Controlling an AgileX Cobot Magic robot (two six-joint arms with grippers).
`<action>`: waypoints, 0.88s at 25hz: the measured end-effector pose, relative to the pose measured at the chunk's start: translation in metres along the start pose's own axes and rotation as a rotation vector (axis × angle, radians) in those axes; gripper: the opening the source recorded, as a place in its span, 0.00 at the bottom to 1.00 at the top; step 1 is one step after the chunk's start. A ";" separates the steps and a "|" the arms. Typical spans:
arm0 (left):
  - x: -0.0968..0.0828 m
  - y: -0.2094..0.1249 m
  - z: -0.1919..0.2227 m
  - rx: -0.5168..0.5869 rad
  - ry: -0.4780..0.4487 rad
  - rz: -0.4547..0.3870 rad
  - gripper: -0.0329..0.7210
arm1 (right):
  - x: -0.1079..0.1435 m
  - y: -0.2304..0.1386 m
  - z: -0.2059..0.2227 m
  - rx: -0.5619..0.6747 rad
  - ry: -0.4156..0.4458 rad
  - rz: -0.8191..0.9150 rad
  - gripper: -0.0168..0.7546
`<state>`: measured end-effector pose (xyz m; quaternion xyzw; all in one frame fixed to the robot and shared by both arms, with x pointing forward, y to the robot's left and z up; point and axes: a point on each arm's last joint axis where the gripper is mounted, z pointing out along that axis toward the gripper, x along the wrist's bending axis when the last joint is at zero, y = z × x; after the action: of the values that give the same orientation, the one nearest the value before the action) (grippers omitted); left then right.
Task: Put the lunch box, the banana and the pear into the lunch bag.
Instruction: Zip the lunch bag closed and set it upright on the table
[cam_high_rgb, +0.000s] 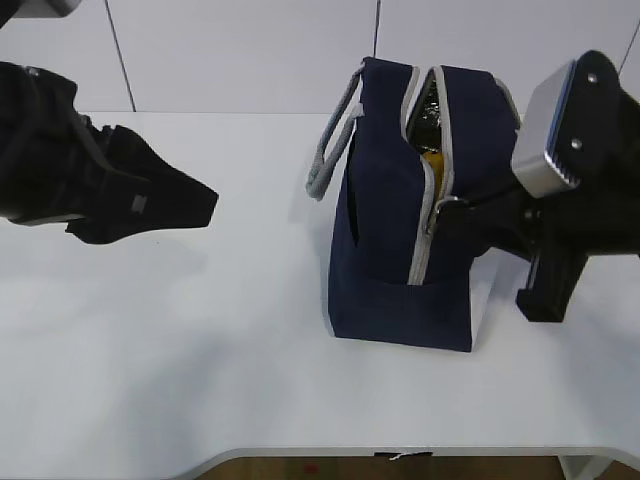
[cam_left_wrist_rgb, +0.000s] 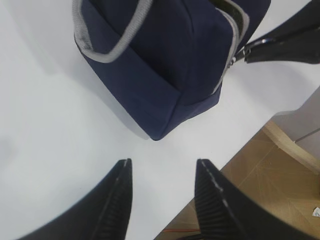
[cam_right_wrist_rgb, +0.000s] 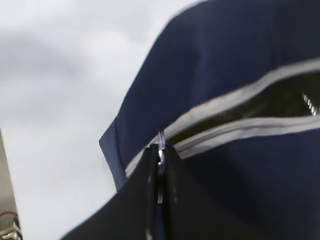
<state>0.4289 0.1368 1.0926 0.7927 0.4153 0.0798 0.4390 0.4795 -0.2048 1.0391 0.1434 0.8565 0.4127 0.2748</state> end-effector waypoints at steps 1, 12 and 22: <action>0.000 0.000 0.000 -0.001 0.000 -0.001 0.46 | -0.002 0.004 -0.001 -0.011 0.001 -0.005 0.03; 0.000 0.002 0.000 -0.023 -0.005 -0.019 0.46 | -0.031 0.043 -0.009 -0.096 -0.051 -0.035 0.03; 0.000 0.006 0.000 -0.071 -0.003 -0.041 0.46 | -0.051 0.054 0.004 -0.111 -0.043 -0.016 0.03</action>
<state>0.4325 0.1351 1.0977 0.7682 0.4275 0.0843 0.4690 0.5239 -0.1923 1.0973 0.1301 0.8273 0.4541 0.3040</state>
